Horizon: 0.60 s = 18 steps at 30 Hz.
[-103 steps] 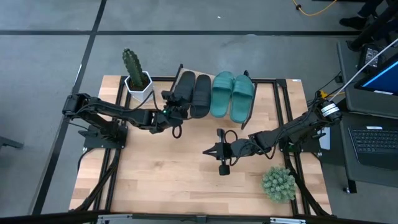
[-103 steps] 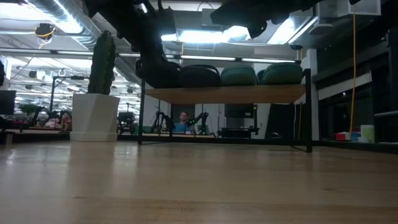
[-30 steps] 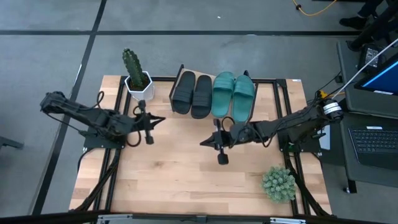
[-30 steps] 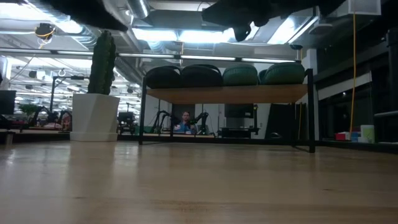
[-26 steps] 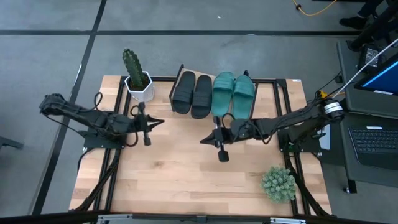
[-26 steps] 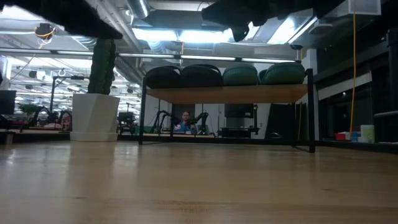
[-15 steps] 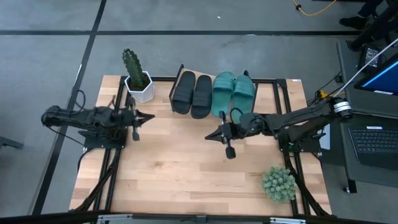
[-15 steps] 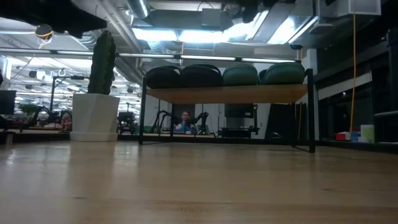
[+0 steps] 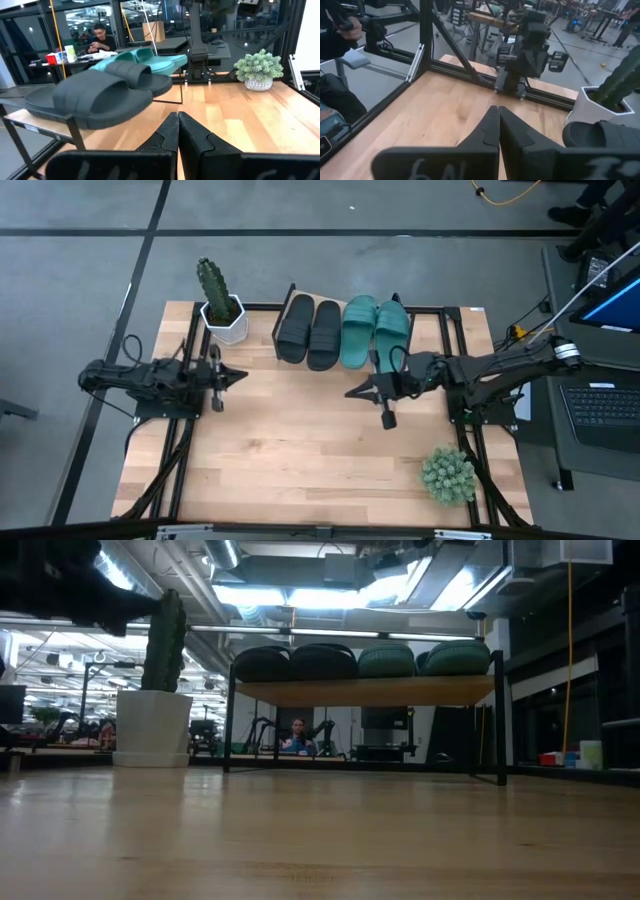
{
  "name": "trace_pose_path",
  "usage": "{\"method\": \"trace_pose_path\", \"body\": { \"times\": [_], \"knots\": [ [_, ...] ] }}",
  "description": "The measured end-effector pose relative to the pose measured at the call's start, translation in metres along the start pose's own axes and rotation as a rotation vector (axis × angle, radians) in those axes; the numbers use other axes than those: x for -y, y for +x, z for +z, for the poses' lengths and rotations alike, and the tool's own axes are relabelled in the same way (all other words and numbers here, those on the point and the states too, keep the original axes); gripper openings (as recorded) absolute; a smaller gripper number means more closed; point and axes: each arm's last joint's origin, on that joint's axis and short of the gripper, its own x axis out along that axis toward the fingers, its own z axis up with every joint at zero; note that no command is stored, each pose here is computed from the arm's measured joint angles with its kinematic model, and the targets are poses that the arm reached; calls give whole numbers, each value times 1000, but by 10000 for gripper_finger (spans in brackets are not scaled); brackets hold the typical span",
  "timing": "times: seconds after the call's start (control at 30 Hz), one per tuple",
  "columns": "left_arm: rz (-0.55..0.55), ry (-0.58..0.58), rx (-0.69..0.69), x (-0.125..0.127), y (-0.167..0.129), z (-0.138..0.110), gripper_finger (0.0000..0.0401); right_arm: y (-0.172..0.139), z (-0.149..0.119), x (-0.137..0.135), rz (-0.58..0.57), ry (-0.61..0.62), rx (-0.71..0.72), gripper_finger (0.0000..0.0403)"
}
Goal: Pick and place slides into the shelf
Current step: Return to home position
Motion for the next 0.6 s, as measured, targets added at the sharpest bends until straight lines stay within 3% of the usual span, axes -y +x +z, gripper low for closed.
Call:
{"method": "trace_pose_path", "body": {
  "times": [0.2, 0.6],
  "knots": [
    [-13, -11, 37, 4, 7, -17, 0, -2, -5, -1, 4, 4, -16, 3],
    [-77, -13, 54, 7, 10, -25, 0, -32, -59, -12, -22, 48, 98, 3]
  ]
}}
